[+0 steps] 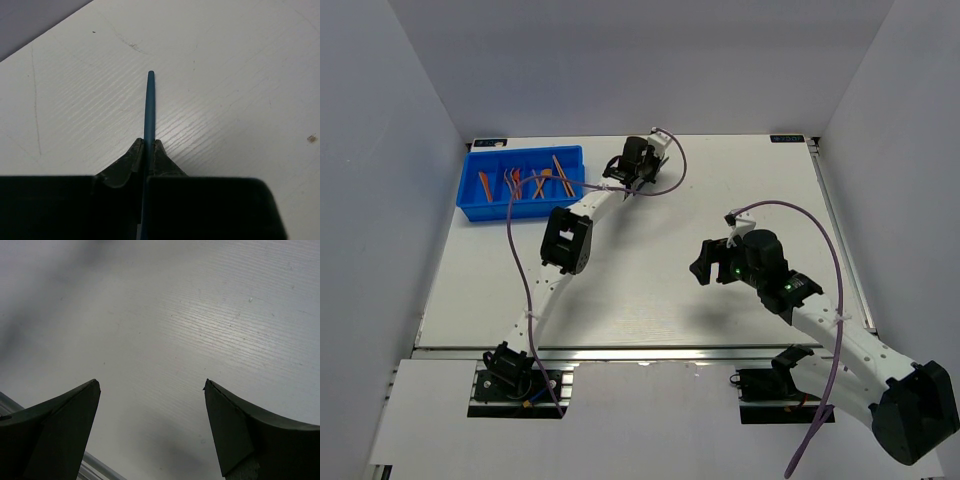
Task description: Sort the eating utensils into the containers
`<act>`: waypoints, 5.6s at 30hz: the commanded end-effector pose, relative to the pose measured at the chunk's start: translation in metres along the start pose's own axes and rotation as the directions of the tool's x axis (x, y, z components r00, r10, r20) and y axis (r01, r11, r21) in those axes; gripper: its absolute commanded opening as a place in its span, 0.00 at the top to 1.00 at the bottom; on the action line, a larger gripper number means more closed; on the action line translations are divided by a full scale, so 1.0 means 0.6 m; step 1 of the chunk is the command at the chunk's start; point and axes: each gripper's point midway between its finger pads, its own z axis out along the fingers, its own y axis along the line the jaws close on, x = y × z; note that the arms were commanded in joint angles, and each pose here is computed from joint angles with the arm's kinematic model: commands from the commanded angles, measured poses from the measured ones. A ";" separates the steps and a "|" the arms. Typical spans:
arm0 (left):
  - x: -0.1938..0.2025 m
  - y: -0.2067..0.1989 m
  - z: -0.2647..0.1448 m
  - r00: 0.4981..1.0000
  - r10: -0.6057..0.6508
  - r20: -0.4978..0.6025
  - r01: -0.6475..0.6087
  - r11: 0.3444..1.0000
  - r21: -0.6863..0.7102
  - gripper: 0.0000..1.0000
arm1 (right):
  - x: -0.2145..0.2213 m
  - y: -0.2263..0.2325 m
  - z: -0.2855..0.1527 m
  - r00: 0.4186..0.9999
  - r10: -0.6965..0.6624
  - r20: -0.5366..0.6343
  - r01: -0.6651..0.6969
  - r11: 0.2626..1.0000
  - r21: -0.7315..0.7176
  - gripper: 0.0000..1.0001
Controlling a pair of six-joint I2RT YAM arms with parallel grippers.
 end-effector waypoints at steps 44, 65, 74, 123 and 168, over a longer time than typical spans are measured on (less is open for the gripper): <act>-0.069 0.448 -0.607 0.861 -0.439 0.257 0.464 0.472 -0.750 1.00 | -0.023 0.038 -0.038 0.998 -0.043 0.043 0.048 0.992 -0.114 0.11; 0.024 0.665 -0.628 0.884 -0.358 0.299 0.434 0.394 -0.810 1.00 | -0.006 0.044 -0.030 0.999 -0.045 0.021 0.048 0.988 -0.149 0.11; 0.040 0.688 -0.627 0.897 -0.321 0.304 0.428 0.458 -0.780 1.00 | -0.003 0.042 -0.022 0.999 -0.041 0.010 0.042 0.989 -0.145 0.11; 0.104 0.664 -0.621 0.911 -0.241 0.335 0.413 0.541 -0.733 0.52 | 0.012 0.025 -0.012 0.999 -0.044 -0.007 0.043 0.993 -0.106 0.11; 0.028 0.142 -1.052 0.730 -0.332 0.597 0.681 0.417 -0.602 0.02 | -0.126 -0.044 -0.249 0.958 -0.027 0.286 -0.053 0.961 0.270 0.10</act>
